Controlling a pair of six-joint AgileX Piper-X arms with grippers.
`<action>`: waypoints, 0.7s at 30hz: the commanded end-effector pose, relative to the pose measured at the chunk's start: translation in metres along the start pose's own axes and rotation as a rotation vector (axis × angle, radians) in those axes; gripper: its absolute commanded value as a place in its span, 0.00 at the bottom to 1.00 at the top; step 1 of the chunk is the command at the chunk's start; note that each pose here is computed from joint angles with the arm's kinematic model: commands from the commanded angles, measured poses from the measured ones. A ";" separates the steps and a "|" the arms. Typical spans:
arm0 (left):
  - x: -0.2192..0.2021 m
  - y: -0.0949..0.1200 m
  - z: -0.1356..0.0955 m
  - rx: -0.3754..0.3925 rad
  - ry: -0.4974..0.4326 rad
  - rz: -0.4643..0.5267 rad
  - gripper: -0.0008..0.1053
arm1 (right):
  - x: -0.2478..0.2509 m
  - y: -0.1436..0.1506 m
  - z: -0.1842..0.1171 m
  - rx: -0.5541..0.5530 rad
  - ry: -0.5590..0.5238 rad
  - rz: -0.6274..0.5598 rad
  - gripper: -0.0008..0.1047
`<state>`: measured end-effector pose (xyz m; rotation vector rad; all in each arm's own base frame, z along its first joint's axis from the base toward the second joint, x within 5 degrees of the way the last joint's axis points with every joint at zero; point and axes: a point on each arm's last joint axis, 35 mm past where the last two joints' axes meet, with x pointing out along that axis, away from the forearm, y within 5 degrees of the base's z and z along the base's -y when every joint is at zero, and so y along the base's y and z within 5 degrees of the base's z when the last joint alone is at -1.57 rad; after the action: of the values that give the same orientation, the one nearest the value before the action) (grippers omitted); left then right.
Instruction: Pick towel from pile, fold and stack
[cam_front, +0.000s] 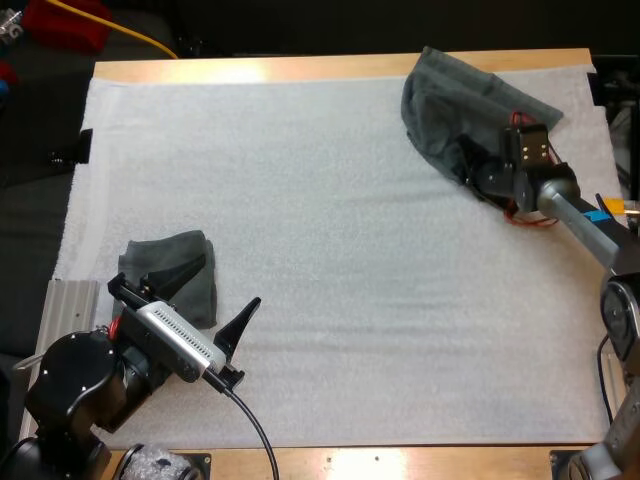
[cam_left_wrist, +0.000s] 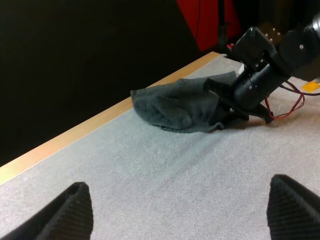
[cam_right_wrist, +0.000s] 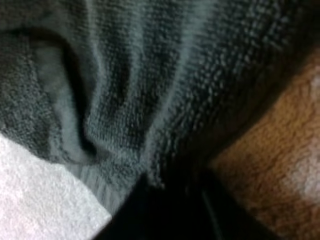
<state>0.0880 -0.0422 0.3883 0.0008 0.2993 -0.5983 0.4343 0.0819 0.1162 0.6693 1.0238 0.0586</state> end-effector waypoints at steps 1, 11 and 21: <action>-0.001 0.000 0.004 -0.002 -0.018 0.007 0.66 | 0.004 -0.003 -0.003 -0.009 0.019 -0.001 0.02; -0.001 0.003 0.004 -0.003 -0.019 0.101 0.66 | -0.036 0.033 0.003 -0.302 -0.041 0.060 0.01; 0.009 0.005 0.003 -0.010 0.017 0.076 0.66 | -0.124 0.101 -0.004 -0.575 -0.171 0.189 0.01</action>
<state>0.0995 -0.0435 0.3844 0.0159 0.3329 -0.5176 0.3928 0.1218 0.2577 0.2517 0.7446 0.4204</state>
